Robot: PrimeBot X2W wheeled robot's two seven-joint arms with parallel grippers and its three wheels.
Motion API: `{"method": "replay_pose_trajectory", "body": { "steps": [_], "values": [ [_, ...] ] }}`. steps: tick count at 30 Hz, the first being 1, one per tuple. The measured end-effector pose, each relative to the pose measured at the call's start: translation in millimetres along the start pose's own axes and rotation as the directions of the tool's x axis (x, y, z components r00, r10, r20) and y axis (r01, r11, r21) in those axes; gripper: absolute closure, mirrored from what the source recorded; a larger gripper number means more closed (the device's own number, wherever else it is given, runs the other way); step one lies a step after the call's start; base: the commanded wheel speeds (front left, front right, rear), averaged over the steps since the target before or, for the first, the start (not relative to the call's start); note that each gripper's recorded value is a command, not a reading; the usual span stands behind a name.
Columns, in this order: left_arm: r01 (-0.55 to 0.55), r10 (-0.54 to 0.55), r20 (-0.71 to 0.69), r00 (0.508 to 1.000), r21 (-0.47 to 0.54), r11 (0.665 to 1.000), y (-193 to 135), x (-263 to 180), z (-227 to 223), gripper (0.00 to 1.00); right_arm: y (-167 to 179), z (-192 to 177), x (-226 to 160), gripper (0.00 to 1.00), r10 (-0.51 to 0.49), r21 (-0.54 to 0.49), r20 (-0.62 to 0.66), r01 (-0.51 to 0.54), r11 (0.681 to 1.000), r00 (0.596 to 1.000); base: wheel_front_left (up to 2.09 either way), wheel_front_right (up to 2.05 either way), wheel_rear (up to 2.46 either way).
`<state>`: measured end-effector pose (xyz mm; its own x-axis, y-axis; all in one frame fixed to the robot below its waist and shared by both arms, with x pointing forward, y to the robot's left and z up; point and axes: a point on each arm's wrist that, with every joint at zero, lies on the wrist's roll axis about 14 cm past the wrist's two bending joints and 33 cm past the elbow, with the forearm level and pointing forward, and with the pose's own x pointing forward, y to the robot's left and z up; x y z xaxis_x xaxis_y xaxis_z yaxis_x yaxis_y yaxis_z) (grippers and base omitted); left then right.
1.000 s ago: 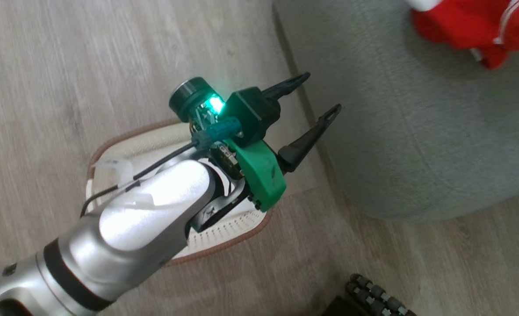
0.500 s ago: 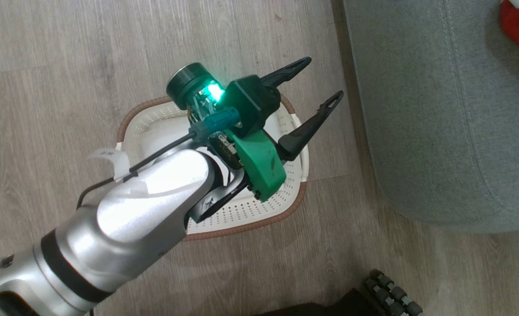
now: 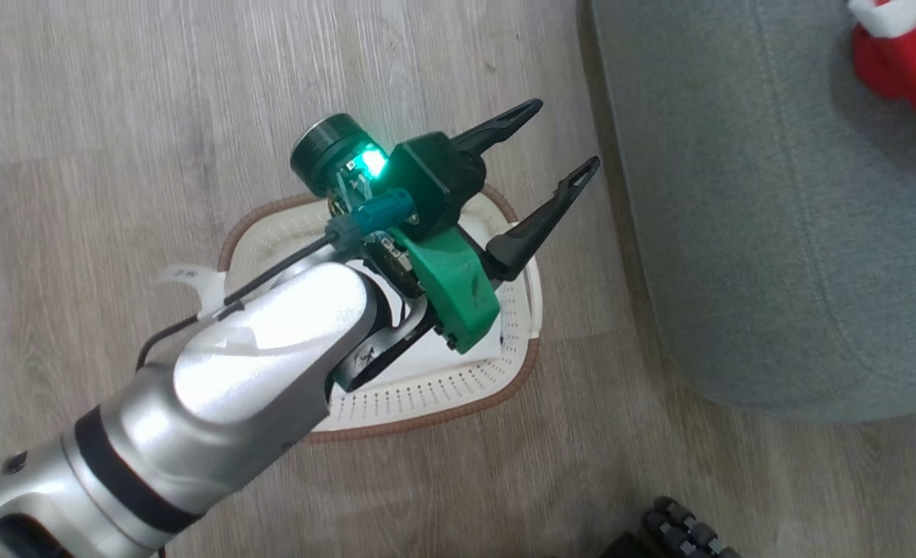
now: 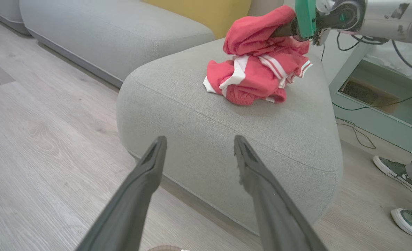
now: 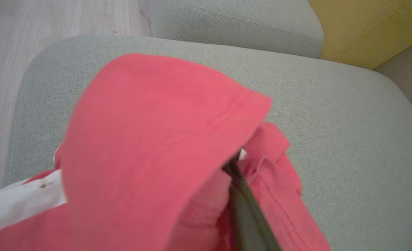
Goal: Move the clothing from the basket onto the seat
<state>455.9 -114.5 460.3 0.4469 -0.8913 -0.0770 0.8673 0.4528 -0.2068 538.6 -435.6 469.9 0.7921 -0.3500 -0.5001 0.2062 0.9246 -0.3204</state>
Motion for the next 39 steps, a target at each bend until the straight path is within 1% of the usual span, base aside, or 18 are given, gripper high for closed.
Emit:
{"method": "replay_pose_trajectory", "body": {
  "steps": [2,5,10,13,17,21,23,27,30,32,35,39],
  "values": [
    [0.002,-0.002,0.008,1.0,0.005,1.0,-3.0,-0.3,5.8,0.0,-3.0,3.5,-6.0,0.0,0.003,0.013,0.008,-0.003,1.0,1.0,0.0,0.0,0.0],
    [0.002,-0.002,0.018,1.0,0.025,1.0,-8.3,-1.8,13.9,0.0,-7.4,-0.2,-16.6,0.0,0.008,0.021,-0.026,-0.007,1.0,1.0,0.0,0.0,0.0],
    [-0.001,0.0,0.025,1.0,0.023,1.0,-23.5,-8.7,23.1,0.0,-17.3,-1.9,-41.3,0.0,0.016,0.017,-0.041,-0.015,1.0,0.999,0.0,0.0,0.0],
    [-0.001,0.0,0.04,0.999,0.027,1.0,-34.5,-13.5,31.0,0.0,-24.7,6.6,-59.5,0.0,0.024,0.003,-0.006,-0.024,1.0,1.0,0.0,0.0,0.0],
    [-0.008,0.005,0.069,0.998,0.042,0.999,-47.7,-20.3,45.8,0.0,-38.6,38.2,-87.6,0.0,0.032,0.045,0.123,-0.038,0.998,0.992,0.0,0.0,0.0],
    [-0.034,0.028,0.098,0.995,0.057,0.998,-57.6,-29.8,58.9,0.0,-48.9,78.5,-119.6,0.0,0.039,0.064,0.296,-0.061,0.996,0.954,0.0,0.0,0.0],
    [-0.056,0.049,0.114,0.992,0.061,0.997,-59.9,-36.0,65.2,0.0,-51.5,87.8,-133.7,0.0,0.044,0.064,0.356,-0.071,0.995,0.933,0.0,0.0,0.0],
    [-0.109,0.099,0.146,0.984,0.065,0.992,-59.8,-50.1,77.9,0.0,-56.8,94.3,-155.7,0.0,0.048,0.056,0.438,-0.08,0.995,0.898,0.0,0.0,0.0],
    [-0.151,0.138,0.165,0.977,0.07,0.986,-58.7,-62.8,84.2,0.0,-56.4,103.1,-170.4,0.0,0.057,0.064,0.505,-0.102,0.993,0.861,0.0,0.0,0.0],
    [-0.185,0.17,0.175,0.97,0.071,0.98,-56.1,-72.9,86.7,0.0,-50.6,108.6,-178.0,0.0,0.07,0.079,0.548,-0.135,0.988,0.833,0.0,0.0,0.0],
    [-0.257,0.241,0.2,0.95,0.057,0.965,-47.2,-90.5,91.0,0.0,-41.7,110.5,-188.1,0.0,0.085,0.091,0.603,-0.174,0.981,0.793,0.0,0.0,0.0],
    [-0.338,0.322,0.209,0.923,0.044,0.94,-37.5,-113.7,89.2,0.0,-32.3,104.3,-195.5,0.0,0.083,0.124,0.65,-0.213,0.969,0.755,0.0,0.0,0.0]
  ]
}}
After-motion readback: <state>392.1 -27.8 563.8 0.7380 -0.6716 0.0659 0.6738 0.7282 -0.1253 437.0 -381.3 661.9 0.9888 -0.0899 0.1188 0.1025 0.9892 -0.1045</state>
